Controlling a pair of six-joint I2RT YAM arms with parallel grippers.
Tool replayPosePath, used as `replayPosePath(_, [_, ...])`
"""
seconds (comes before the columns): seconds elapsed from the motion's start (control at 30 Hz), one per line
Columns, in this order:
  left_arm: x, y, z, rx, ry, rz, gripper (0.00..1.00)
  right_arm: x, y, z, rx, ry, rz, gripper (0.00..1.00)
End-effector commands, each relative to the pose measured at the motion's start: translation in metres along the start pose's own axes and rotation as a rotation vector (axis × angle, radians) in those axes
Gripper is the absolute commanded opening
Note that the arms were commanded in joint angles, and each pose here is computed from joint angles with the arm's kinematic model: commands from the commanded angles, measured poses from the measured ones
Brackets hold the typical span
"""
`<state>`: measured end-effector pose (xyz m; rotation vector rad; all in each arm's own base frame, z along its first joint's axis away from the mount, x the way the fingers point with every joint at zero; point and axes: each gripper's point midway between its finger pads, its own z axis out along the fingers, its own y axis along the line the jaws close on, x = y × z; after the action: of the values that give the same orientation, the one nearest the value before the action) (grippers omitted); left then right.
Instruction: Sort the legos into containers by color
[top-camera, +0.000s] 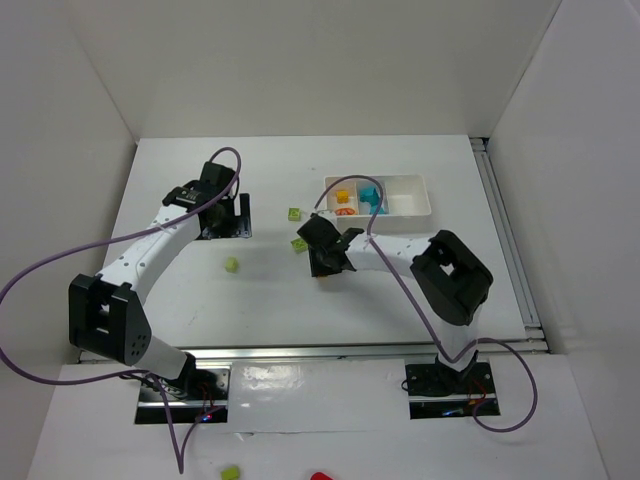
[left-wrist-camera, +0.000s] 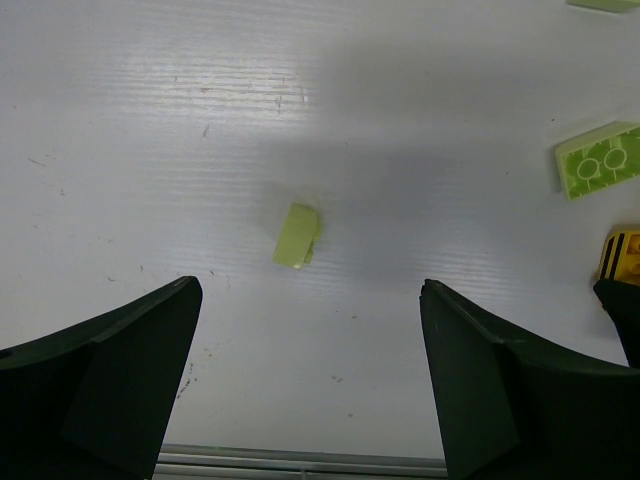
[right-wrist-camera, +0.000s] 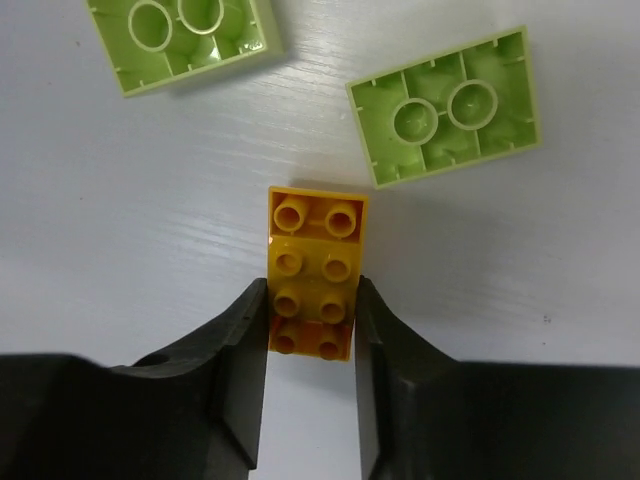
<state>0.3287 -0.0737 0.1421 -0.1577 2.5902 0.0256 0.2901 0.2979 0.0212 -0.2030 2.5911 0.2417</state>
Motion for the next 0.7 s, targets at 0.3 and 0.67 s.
replayPosePath(0.3, [-0.011,-0.001,-0.01,0.004,-0.049,-0.016,1.0,-0.113,-0.029,-0.1,0.092,-0.308,0.055,0.27])
replayPosePath(0.67, [-0.007,0.002,-0.011,-0.005,-0.049,-0.025,1.0,-0.217,-0.068,-0.052,0.16,-0.385,0.046,0.31])
